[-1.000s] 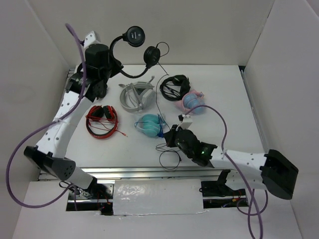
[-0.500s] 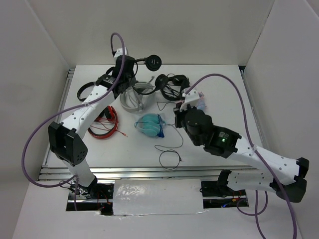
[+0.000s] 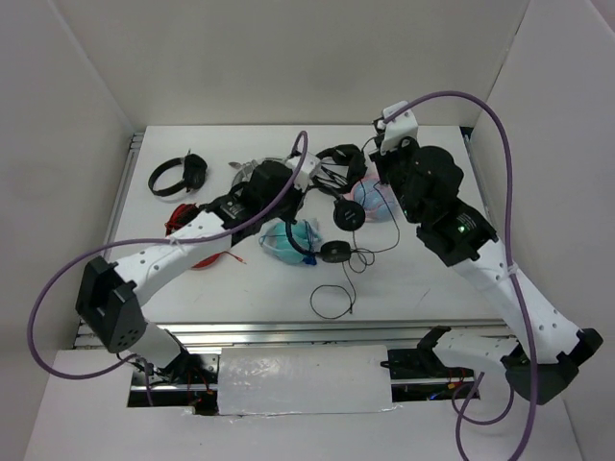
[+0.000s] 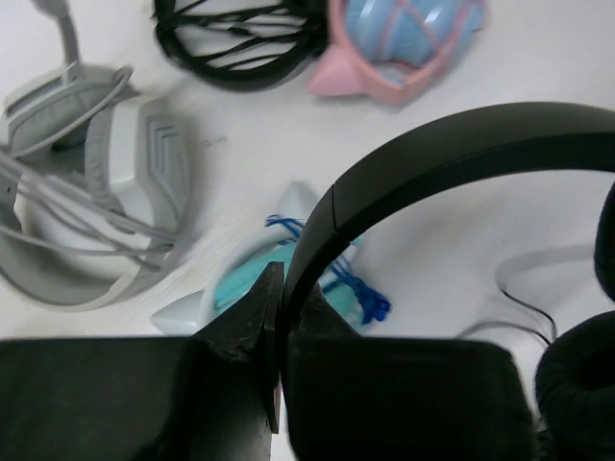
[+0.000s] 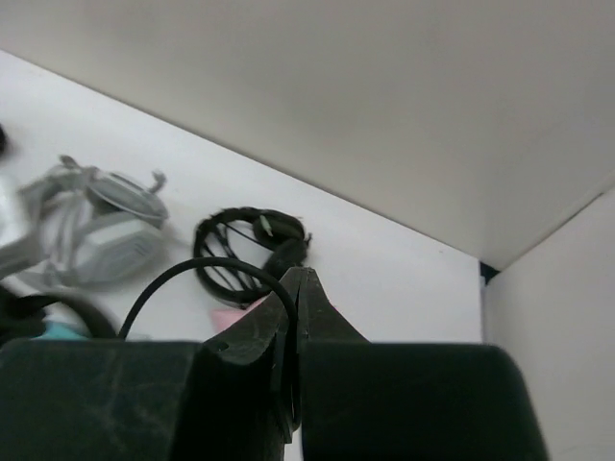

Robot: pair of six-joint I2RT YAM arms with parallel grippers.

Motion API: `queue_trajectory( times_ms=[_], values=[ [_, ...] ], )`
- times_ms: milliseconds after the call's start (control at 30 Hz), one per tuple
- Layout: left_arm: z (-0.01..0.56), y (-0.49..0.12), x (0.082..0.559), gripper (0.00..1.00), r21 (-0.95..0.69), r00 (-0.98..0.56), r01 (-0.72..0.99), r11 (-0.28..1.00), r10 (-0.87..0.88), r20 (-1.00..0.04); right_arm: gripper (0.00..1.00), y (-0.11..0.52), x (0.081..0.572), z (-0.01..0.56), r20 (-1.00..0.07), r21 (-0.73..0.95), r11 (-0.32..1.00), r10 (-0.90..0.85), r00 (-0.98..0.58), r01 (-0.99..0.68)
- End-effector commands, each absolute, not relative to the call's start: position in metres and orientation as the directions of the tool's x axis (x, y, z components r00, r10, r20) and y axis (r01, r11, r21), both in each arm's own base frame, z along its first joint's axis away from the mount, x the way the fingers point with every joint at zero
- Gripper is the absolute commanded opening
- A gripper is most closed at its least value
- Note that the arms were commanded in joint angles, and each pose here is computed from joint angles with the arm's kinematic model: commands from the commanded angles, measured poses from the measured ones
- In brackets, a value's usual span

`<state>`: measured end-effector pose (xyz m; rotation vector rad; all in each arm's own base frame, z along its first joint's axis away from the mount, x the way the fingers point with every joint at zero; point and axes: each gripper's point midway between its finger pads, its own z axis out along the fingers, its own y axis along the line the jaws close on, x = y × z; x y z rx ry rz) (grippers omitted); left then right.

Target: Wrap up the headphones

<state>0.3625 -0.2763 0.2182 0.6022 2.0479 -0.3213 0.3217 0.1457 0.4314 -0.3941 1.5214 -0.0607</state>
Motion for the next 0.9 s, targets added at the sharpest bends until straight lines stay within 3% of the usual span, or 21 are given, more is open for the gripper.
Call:
queue_trajectory(
  times_ms=[0, 333, 500, 633, 867],
  values=[
    [0.279, -0.298, 0.337, 0.00, 0.120, -0.167, 0.692, 0.712, 0.319, -0.933, 0.00, 0.139, 0.339, 0.460, -0.928, -0.365, 0.909, -0.339, 0.154, -0.201],
    [0.278, -0.348, 0.251, 0.00, 0.145, -0.035, 0.883, 0.446, 0.372, -0.928, 0.00, 0.138, 0.410, 0.457, -0.950, -0.311, 0.903, -0.289, 0.115, -0.297],
    [0.271, -0.348, 0.265, 0.00, 0.130, -0.088, 0.838, 0.529, 0.368, -0.926, 0.00, 0.129, 0.376, 0.487, -0.950, -0.260, 0.933, -0.202, 0.237, -0.250],
    [0.258, -0.353, 0.263, 0.00, 0.131, -0.101, 0.858, 0.496, 0.413, -0.905, 0.00, 0.106, 0.348, 0.514, -0.939, -0.234, 0.951, -0.167, 0.302, -0.202],
    [0.244, -0.356, 0.255, 0.00, 0.132, -0.117, 0.863, 0.488, 0.448, -0.886, 0.00, 0.101, 0.392, 0.516, -0.955, -0.259, 0.955, -0.230, 0.187, -0.147]
  ],
)
